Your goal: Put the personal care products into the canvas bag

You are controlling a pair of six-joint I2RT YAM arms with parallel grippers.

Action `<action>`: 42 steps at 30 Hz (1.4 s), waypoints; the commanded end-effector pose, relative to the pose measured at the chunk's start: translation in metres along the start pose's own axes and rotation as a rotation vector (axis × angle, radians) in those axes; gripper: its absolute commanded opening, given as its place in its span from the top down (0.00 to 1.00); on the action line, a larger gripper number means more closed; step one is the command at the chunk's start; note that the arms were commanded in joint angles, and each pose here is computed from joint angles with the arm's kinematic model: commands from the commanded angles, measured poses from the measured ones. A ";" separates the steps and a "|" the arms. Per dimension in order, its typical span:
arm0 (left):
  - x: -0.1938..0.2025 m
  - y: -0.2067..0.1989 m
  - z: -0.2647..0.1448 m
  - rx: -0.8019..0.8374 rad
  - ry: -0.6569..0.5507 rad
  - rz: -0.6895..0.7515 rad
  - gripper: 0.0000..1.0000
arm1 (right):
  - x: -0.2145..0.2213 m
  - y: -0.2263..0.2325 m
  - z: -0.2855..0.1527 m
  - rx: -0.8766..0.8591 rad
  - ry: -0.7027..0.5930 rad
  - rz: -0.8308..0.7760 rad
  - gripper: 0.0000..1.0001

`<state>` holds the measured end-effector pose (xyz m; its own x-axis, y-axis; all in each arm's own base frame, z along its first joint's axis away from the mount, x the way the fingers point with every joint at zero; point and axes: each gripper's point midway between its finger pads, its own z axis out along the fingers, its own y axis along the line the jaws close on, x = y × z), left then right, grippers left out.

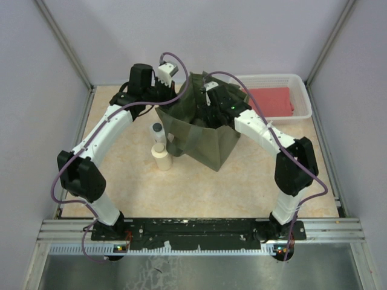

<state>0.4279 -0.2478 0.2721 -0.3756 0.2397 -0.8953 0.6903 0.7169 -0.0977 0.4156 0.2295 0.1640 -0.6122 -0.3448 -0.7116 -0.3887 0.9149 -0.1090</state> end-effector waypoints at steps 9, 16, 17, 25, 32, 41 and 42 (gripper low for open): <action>-0.011 -0.002 -0.008 0.003 -0.015 0.013 1.00 | -0.021 -0.027 0.018 0.122 -0.054 0.006 0.71; -0.011 -0.002 -0.007 0.006 -0.017 0.007 1.00 | -0.024 -0.022 0.009 0.085 -0.068 0.012 0.71; -0.011 -0.003 -0.006 0.009 -0.017 0.009 1.00 | -0.024 -0.021 0.008 0.076 -0.069 0.014 0.71; -0.010 -0.003 -0.006 0.012 -0.017 0.007 1.00 | -0.002 -0.026 0.031 0.130 0.000 -0.018 0.71; -0.009 -0.002 -0.006 0.007 -0.012 0.007 1.00 | 0.022 -0.017 0.053 0.101 0.058 -0.021 0.70; -0.007 0.000 -0.003 0.005 -0.007 0.005 1.00 | 0.031 -0.016 0.048 0.086 0.085 -0.029 0.25; -0.007 -0.001 -0.002 0.007 -0.005 0.005 1.00 | 0.029 -0.016 0.046 0.084 0.080 -0.029 0.17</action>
<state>0.4278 -0.2477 0.2717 -0.3772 0.2404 -0.8944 0.6901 0.7170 -0.0983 0.4269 0.2128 0.0975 -0.6919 -0.4041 -0.5983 -0.3628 0.9111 -0.1958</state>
